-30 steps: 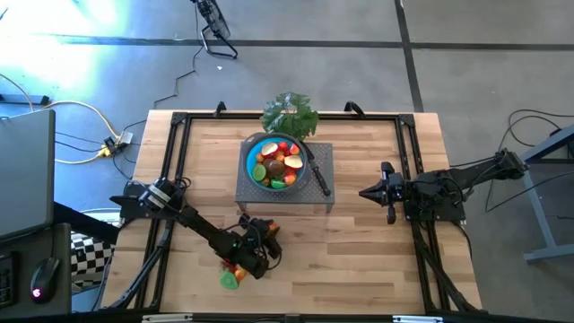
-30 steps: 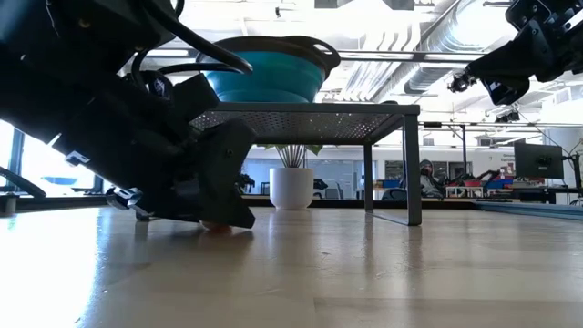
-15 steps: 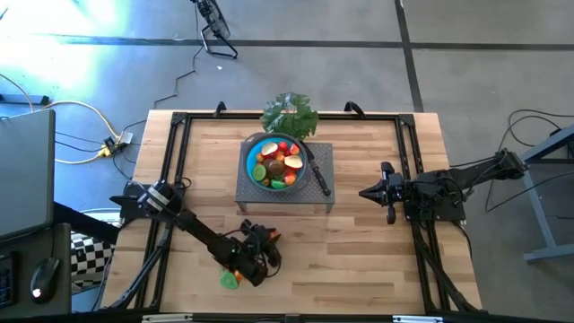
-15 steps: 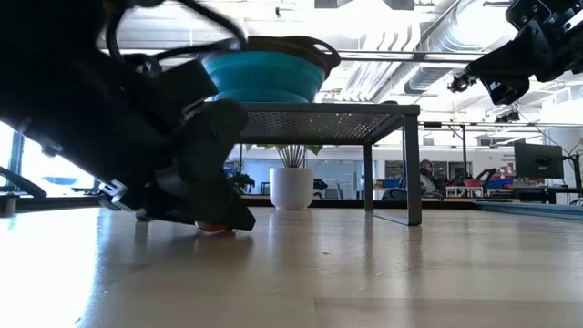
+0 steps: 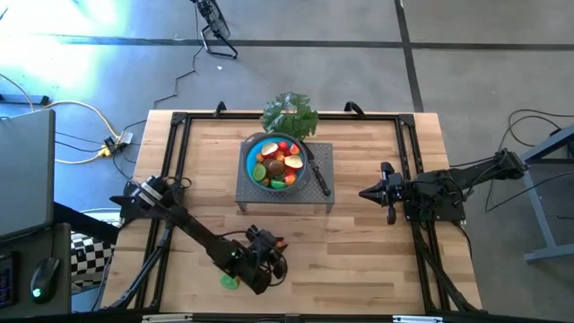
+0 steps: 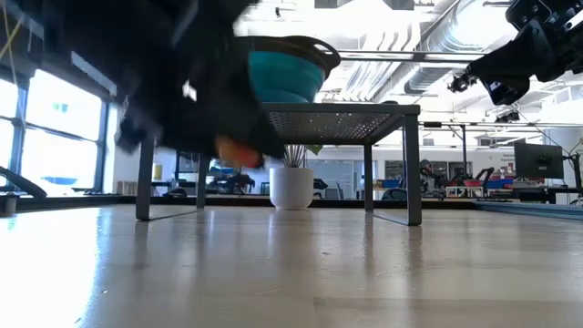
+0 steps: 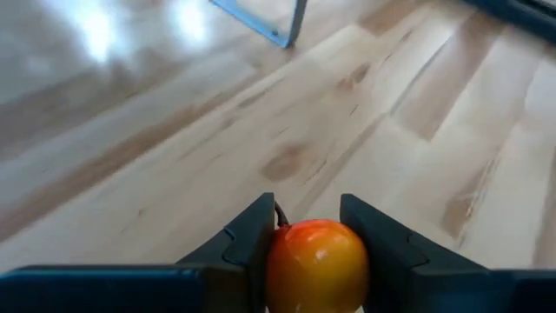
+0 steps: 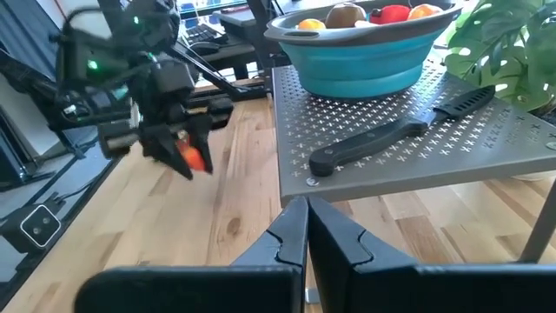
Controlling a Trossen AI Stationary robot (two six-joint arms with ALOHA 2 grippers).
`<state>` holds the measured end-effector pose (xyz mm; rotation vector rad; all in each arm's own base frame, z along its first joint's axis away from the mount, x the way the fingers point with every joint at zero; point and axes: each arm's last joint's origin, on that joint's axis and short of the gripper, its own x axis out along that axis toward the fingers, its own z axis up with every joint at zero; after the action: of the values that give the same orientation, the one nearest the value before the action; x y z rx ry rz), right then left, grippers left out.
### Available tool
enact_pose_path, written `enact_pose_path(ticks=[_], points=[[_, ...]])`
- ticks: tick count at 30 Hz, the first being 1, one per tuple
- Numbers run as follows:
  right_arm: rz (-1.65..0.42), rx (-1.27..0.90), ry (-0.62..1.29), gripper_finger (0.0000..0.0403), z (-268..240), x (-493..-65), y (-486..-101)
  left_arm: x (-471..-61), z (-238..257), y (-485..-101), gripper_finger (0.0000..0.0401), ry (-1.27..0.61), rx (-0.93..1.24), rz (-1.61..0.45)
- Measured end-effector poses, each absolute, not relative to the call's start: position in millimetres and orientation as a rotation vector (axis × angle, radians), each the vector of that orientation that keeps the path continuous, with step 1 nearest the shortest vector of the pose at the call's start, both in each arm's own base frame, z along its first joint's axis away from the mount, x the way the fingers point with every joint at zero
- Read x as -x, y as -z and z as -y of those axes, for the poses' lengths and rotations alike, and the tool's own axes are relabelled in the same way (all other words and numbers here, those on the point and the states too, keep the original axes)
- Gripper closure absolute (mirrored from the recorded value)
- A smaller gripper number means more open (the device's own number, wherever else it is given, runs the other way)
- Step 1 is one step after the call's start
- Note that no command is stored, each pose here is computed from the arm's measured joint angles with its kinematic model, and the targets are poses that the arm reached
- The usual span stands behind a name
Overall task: Pick & Place Fruit
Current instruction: Put the pear into the blue strainer bowl on the shelf
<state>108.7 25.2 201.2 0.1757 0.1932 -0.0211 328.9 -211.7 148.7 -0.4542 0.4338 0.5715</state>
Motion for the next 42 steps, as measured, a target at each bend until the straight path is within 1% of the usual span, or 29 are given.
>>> enact_pose_path(ticks=[8, 16, 20, 25, 32, 39, 42], points=[[-0.204, -0.177, -0.004, 0.0399, -26, -109, -201, -333, 214, -207, 0.0281, -0.544, 0.476, -0.389], [-0.209, -0.178, -0.011, 0.0399, -26, -109, -200, -338, 208, -278, 0.0283, -0.522, 0.412, -0.376], [-0.217, -0.183, -0.035, 0.0399, -27, -108, -200, -339, 197, -313, 0.0283, -0.552, 0.362, -0.395], [-0.221, -0.206, -0.051, 0.0399, -27, -109, -200, -336, 171, -352, 0.0283, -0.642, 0.285, -0.448], [-0.22, -0.208, -0.05, 0.0399, -27, -109, -200, -337, 121, -378, 0.0283, -0.797, 0.184, -0.523], [-0.22, -0.207, -0.05, 0.0399, -27, -109, -200, -343, 69, -378, 0.0283, -0.936, 0.179, -0.609], [-0.22, -0.207, -0.049, 0.0399, -27, -109, -200, -347, 49, -377, 0.0284, -0.944, 0.198, -0.66]])
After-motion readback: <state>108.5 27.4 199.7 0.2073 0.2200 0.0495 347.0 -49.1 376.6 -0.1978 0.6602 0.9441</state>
